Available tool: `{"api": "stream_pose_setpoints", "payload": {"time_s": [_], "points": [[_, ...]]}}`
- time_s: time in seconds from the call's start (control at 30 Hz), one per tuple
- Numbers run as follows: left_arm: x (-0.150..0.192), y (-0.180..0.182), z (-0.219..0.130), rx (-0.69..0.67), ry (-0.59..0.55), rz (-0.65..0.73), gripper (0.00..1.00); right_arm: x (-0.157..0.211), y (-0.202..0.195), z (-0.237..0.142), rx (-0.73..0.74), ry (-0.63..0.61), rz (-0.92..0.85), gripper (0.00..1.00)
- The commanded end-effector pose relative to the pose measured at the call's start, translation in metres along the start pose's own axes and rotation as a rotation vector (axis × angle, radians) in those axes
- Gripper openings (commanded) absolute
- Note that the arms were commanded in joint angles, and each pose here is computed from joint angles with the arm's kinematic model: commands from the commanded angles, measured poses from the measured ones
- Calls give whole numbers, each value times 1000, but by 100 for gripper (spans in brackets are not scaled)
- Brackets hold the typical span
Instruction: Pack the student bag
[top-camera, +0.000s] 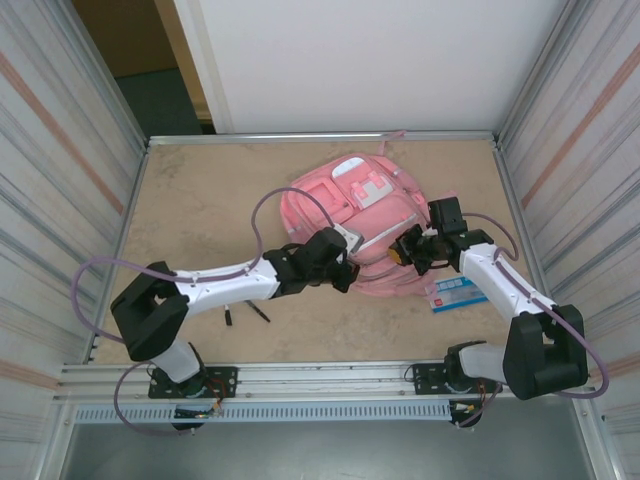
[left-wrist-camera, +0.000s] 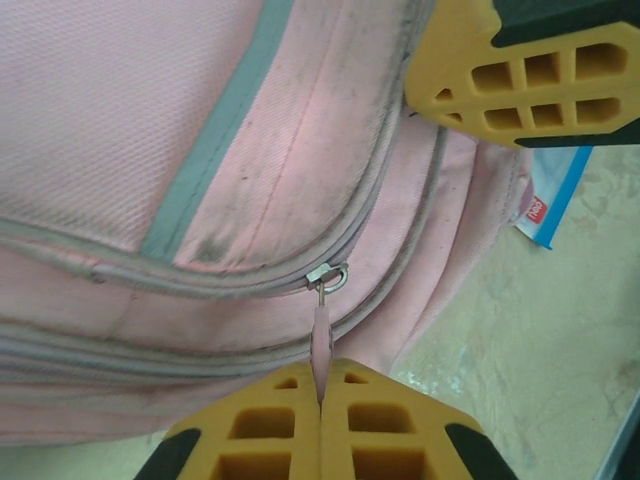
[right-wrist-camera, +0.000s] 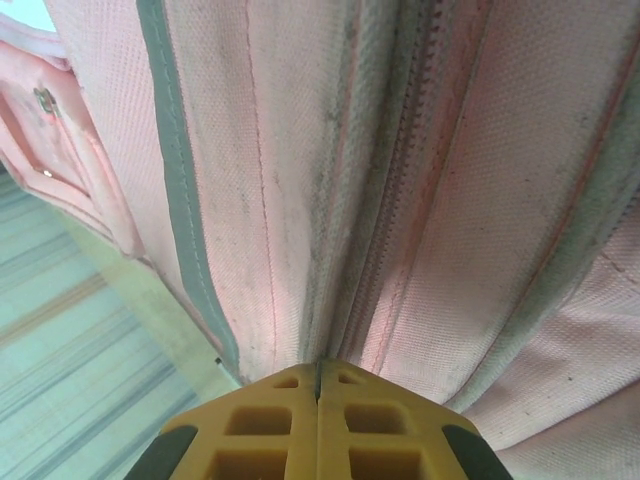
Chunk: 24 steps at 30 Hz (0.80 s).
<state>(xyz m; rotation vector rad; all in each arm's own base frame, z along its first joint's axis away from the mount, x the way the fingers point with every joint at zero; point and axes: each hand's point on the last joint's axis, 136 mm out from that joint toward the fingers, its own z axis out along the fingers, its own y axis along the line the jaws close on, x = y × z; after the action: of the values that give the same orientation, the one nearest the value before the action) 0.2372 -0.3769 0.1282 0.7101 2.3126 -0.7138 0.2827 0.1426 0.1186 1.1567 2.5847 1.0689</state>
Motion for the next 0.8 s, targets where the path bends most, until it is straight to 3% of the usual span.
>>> {"api": "stream_pose_setpoints", "payload": {"time_s": [0.0, 0.03, 0.07, 0.1, 0.2, 0.37, 0.43, 0.47, 0.5, 0.63, 0.77], "points": [[-5, 13, -16, -75, -36, 54, 0, -4, 8, -1, -27, 3, -9, 0], [-4, 15, -14, -86, -30, 66, 0, -4, 6, -1, -22, 1, -3, 8], [-3, 18, -13, -100, -22, 65, 0, -4, 5, -2, -15, -4, 7, 36], [-2, 15, -10, -90, -10, 68, 0, -4, 2, -3, -3, -11, 22, 55], [-4, -2, -3, -4, -12, 58, 0, 4, -4, 1, 33, -28, 42, 64], [-10, -34, -1, 82, -62, 94, 0, 16, 9, 20, 40, -17, -14, 58], [-10, -40, 0, 79, -66, 115, 0, 19, 15, 28, 25, 6, -15, 44], [-8, -38, 2, 63, -58, 114, 0, 19, 17, 31, 13, 13, -12, 32], [-7, -32, 2, 30, -54, 99, 0, 18, 17, 31, 14, 9, -6, 22], [2, -3, -3, -113, -33, 132, 0, 18, 20, 22, 23, -43, -53, 0], [10, 48, -14, -275, -17, 109, 0, 24, 24, 13, 5, -28, -62, 0]]}}
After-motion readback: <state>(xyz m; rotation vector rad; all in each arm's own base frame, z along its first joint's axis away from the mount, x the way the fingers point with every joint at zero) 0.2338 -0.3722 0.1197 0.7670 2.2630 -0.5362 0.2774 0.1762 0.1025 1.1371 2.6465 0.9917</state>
